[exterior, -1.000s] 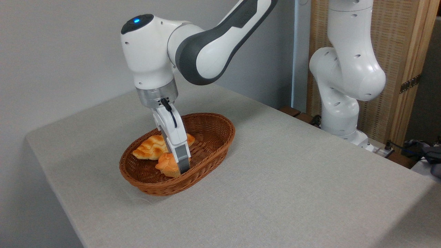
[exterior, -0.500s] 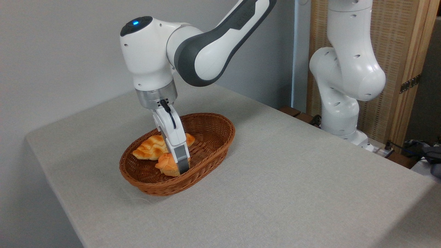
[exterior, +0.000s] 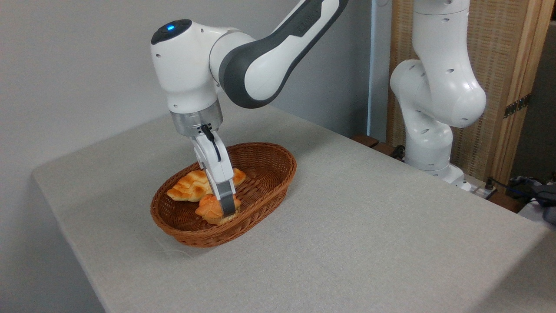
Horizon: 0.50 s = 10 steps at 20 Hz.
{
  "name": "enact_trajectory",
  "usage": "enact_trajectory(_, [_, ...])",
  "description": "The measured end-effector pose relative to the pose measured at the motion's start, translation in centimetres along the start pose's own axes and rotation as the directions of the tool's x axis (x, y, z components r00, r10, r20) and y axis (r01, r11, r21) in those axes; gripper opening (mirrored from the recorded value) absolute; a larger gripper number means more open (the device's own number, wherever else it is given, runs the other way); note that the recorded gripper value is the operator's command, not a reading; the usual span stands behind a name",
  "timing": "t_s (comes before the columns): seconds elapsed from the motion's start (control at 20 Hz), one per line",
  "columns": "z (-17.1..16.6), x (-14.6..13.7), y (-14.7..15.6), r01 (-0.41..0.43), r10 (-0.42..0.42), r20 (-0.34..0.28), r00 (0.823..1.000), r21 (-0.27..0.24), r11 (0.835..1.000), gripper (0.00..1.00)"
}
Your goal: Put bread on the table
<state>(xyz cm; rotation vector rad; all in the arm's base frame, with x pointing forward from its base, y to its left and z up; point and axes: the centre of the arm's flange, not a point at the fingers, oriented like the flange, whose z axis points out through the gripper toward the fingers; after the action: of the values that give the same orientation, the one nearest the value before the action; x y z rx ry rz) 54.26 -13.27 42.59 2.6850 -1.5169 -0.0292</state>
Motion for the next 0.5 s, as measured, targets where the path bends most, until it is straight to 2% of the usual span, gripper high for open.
enact_trajectory(0.25, [-0.1,0.0,0.0,0.000,0.000,-0.002,1.000,0.002,1.000,0.45])
enact_trajectory(0.5, [-1.7,-0.1,-0.2,0.004,-0.003,-0.023,1.000,0.023,1.000,0.46])
